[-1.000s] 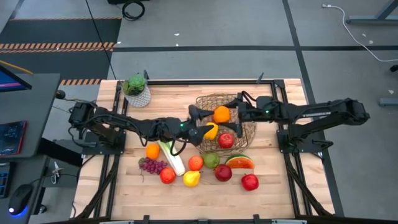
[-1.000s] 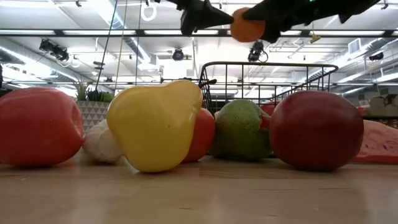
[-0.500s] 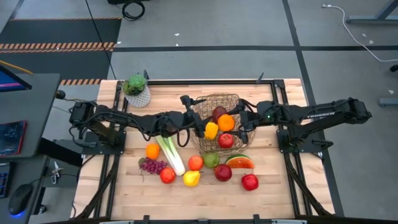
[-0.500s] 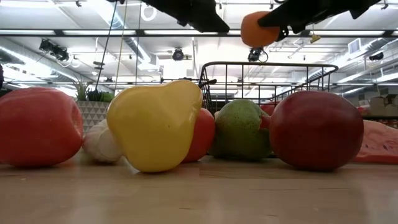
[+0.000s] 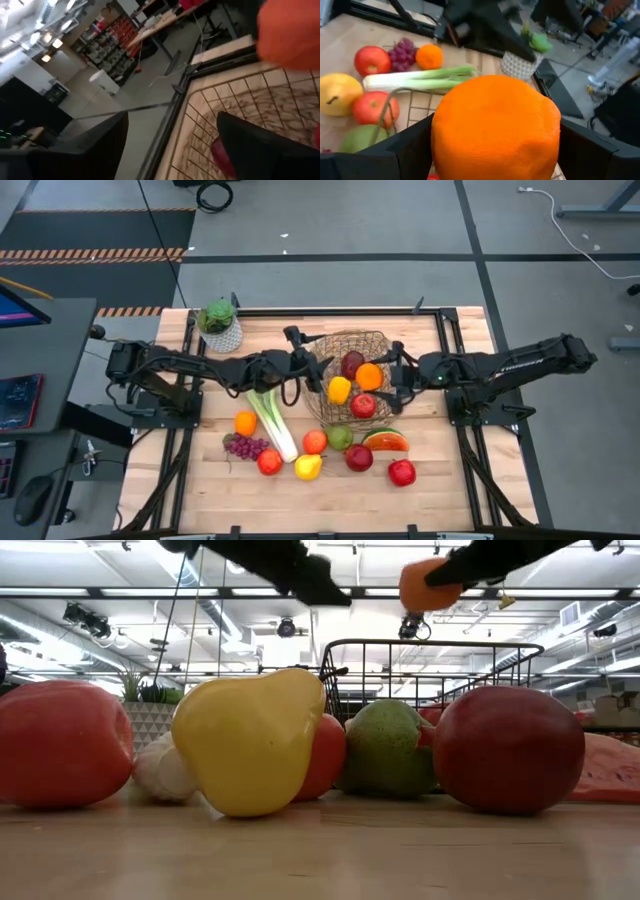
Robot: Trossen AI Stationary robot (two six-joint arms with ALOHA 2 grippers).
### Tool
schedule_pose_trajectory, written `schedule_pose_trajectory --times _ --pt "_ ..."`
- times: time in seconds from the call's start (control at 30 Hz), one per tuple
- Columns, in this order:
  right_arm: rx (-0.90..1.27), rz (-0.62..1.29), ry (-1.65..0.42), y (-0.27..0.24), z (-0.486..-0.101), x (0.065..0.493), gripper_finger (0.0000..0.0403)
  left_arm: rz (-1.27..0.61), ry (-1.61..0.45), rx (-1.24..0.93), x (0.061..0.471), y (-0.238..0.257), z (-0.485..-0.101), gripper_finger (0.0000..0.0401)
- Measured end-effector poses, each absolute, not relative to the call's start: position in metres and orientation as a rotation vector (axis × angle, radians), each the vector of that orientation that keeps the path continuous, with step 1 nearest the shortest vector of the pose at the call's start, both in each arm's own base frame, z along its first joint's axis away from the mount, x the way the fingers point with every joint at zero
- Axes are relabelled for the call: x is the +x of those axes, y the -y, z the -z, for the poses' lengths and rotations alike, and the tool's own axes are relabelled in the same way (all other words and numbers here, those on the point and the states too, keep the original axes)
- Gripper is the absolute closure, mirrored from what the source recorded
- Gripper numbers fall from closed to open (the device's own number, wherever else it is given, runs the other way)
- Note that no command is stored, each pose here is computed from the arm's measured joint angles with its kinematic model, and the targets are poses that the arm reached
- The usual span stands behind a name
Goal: Build produce basket
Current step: Put the orange into the brown wire basket
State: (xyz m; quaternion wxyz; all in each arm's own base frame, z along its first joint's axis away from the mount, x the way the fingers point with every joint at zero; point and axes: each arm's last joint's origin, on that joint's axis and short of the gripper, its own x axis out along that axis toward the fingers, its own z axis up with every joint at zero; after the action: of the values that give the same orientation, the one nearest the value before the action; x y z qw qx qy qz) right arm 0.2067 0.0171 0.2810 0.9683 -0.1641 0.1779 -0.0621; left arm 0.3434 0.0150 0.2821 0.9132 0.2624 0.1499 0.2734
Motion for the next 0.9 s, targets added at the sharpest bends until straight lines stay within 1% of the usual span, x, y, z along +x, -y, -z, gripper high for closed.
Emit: schedule_pose_trajectory --times 0.13,0.37,0.5,0.73,0.83,0.9 --pt "-0.368 0.084 -0.317 -0.024 -0.288 0.202 0.0053 -0.517 -0.308 0.506 0.342 -0.024 -0.274 0.0107" --pt "-0.36 0.013 -0.28 -0.03 -0.29 0.201 0.0052 -0.519 -0.318 0.443 0.341 -0.027 -0.272 0.0113" --pt "-0.218 0.033 -0.19 -0.031 -0.3 0.2 0.0052 -0.514 -0.337 0.447 0.341 -0.027 -0.27 0.0113" --pt "0.045 0.047 -0.091 -0.029 -0.312 0.193 0.0052 -0.514 -0.348 0.435 0.341 -0.027 -0.268 0.0113" --pt "0.163 0.001 -0.051 -0.03 -0.317 0.191 0.0052 -0.515 -0.349 0.426 0.341 -0.027 -0.268 0.0113" --pt "0.204 -0.043 -0.028 -0.031 -0.32 0.19 0.0052 -0.515 -0.349 0.426 0.341 -0.027 -0.268 0.0113"
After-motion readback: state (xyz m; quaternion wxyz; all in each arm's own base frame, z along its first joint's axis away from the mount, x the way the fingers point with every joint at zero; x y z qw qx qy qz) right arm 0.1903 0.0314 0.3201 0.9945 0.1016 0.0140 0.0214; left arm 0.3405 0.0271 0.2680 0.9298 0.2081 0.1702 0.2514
